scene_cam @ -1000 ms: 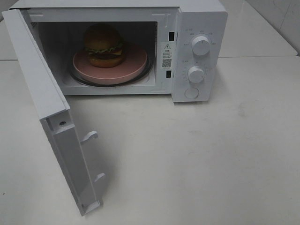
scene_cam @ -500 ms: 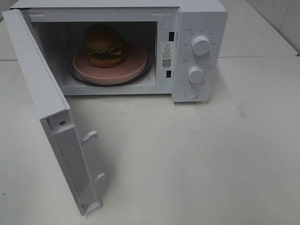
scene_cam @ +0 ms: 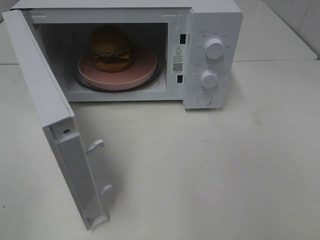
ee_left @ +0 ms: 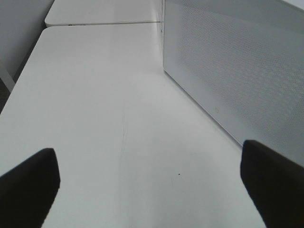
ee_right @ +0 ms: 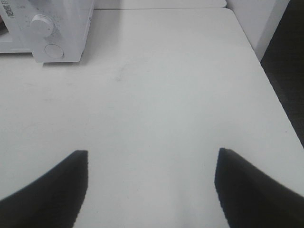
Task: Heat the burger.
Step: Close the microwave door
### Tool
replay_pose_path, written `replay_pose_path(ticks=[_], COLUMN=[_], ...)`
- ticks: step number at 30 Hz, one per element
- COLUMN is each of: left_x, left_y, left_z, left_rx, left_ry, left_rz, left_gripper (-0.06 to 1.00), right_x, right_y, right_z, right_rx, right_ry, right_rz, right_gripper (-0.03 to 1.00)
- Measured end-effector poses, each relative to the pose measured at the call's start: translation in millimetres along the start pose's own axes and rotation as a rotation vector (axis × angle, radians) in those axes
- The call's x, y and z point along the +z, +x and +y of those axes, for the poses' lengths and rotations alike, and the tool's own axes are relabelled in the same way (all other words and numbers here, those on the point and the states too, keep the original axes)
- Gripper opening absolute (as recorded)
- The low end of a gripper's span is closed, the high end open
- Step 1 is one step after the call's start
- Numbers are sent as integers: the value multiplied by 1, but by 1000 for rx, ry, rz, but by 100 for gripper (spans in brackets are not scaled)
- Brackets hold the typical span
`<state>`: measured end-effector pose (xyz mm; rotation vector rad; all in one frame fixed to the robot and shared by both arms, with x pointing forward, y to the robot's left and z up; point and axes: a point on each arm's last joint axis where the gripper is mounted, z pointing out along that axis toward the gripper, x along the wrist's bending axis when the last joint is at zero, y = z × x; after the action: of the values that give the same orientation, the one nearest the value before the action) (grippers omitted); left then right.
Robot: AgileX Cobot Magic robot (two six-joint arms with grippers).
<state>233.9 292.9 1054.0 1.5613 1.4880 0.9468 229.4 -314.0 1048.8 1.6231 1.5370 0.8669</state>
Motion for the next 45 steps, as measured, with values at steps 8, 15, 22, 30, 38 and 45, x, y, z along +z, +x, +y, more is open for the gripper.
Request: replay_pose_path(ticks=[8, 15, 22, 30, 38, 45], left_x=[0, 0, 0, 0, -2, 10], left_y=[0, 0, 0, 0, 0, 2], left_z=[0, 0, 0, 0, 3, 19], left_rx=[0, 0, -1, -5, -48, -56], left_ry=[0, 0, 0, 0, -20, -9], left_rz=[0, 0, 0, 0, 1, 5], left_gripper=[97, 97, 97, 97, 97, 85], right_x=[0, 0, 0, 0, 0, 0], right_y=[0, 0, 0, 0, 0, 0], right_z=[0, 0, 0, 0, 0, 0], right_rx=[0, 0, 0, 0, 0, 0], right_ry=[0, 0, 0, 0, 0, 0], right_rz=[0, 0, 0, 0, 0, 0], right_gripper=[72, 72, 72, 72, 72, 72])
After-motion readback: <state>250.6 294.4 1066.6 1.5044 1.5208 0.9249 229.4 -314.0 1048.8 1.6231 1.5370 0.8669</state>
